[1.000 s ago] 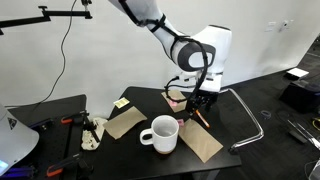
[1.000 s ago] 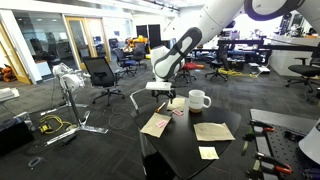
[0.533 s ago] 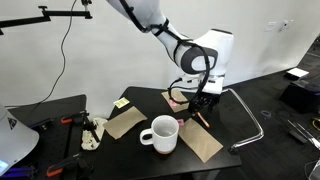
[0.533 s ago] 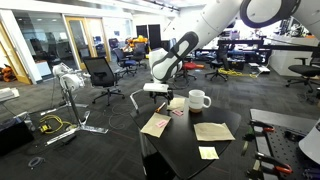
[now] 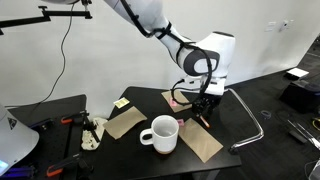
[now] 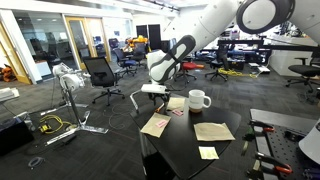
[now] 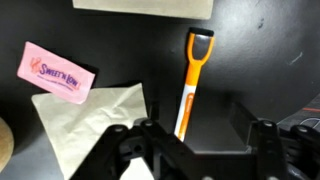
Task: Pick up the pen and put it in the cup
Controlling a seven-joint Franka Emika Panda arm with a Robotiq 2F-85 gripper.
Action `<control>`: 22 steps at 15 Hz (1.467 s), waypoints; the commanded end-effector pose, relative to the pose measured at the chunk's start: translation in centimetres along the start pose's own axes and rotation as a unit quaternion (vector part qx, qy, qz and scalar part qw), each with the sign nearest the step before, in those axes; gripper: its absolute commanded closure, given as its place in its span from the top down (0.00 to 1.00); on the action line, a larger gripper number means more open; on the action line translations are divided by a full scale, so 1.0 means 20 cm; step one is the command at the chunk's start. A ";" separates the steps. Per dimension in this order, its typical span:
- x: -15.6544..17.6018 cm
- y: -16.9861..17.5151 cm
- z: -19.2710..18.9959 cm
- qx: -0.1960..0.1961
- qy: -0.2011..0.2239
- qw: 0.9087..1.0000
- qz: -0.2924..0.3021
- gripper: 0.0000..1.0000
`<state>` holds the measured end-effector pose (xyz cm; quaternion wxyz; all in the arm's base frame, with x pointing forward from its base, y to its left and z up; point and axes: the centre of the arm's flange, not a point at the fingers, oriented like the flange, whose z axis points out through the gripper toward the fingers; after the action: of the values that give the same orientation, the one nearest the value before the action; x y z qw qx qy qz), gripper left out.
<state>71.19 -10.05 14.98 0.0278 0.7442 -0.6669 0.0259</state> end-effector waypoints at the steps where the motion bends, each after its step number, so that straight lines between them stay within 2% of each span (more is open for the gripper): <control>1: 0.01 -0.06 0.01 -0.007 -0.003 1.000 0.018 0.43; 4: 0.00 -0.07 0.02 -0.007 -0.003 1.000 0.018 0.19; 7: 0.00 -0.07 0.00 -0.005 -0.003 1.000 0.015 0.01; 10: -0.01 -0.06 -0.06 -0.010 -0.005 1.000 0.018 0.03; 13: -0.03 -0.02 -0.18 -0.044 -0.013 0.999 0.009 0.03; 17: -0.04 0.06 -0.43 -0.095 -0.024 0.995 -0.008 0.03; 22: -0.10 0.15 -0.78 -0.108 -0.020 0.994 -0.026 0.03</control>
<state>70.35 -8.28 26.37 0.0837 0.7481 -0.6556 -0.0585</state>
